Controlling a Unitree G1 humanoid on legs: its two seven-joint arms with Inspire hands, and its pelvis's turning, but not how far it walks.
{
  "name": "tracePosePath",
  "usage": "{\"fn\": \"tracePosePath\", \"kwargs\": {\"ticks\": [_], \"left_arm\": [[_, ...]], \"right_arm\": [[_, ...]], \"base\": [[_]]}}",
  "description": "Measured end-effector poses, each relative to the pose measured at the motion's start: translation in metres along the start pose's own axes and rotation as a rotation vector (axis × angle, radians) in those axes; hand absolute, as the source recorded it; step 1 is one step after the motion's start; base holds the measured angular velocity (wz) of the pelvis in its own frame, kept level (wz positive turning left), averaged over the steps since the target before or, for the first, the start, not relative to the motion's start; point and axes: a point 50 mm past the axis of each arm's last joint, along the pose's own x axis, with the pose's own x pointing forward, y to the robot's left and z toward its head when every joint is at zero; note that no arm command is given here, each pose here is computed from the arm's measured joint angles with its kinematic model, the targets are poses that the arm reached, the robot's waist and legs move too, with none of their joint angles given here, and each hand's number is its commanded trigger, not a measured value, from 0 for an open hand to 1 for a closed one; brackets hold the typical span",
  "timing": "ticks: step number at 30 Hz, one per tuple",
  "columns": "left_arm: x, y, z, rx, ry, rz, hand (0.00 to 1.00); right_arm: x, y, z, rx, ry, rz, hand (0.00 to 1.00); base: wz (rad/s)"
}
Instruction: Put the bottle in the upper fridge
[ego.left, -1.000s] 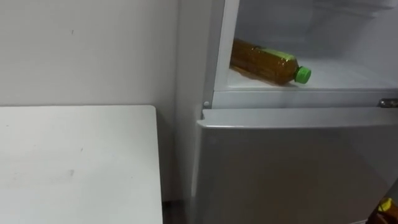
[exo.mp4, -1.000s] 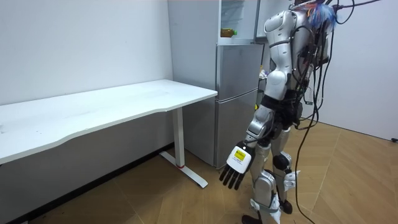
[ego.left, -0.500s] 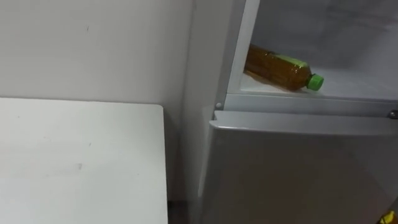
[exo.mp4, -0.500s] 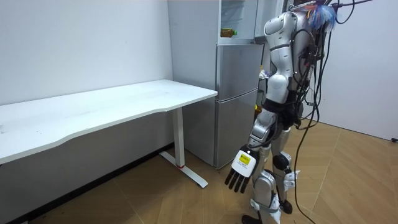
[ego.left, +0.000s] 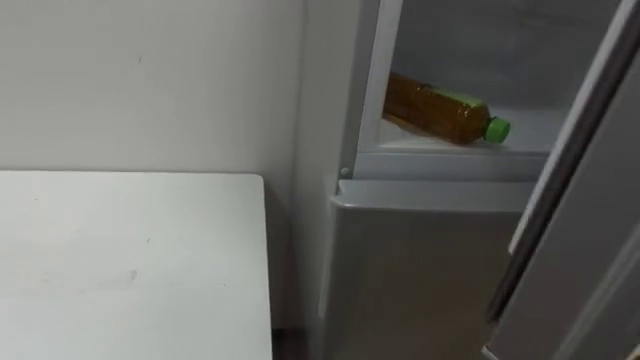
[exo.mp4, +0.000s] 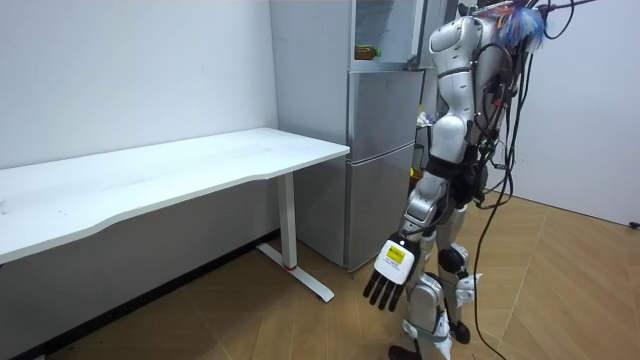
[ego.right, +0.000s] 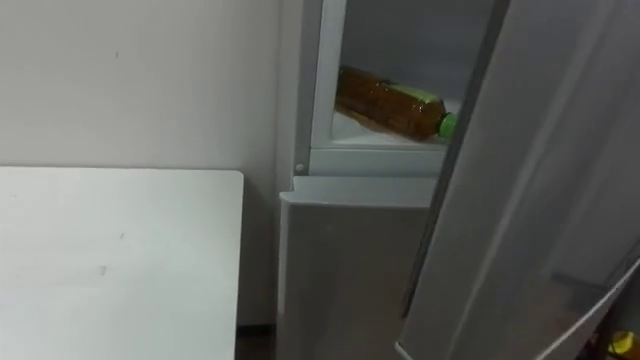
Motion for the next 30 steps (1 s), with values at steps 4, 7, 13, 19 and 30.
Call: {"fn": "tracePosePath", "kwargs": {"ticks": [4,7,13,19,30], "left_arm": [[0.000,0.000,-0.001,0.002,0.006,0.000,0.00],[0.000,-0.001,0.001,0.012,-0.001,-0.006,0.00],[0.002,-0.005,0.013,0.013,-0.030,-0.041,0.00],[0.002,-0.005,0.017,0.013,-0.039,-0.048,0.00],[0.003,-0.003,0.020,0.052,-0.054,-0.057,0.00]], "right_arm": [[-0.004,0.013,-0.003,0.018,0.025,0.095,0.00],[-0.010,0.025,-0.005,0.038,0.047,0.189,0.00],[-0.011,0.050,-0.006,0.087,0.066,0.330,0.00],[-0.022,0.068,-0.007,0.114,0.085,0.477,0.00],[-0.031,0.084,-0.009,0.134,0.112,0.579,0.00]], "base": [[0.00],[0.00],[0.02],[0.03],[0.05]]}}
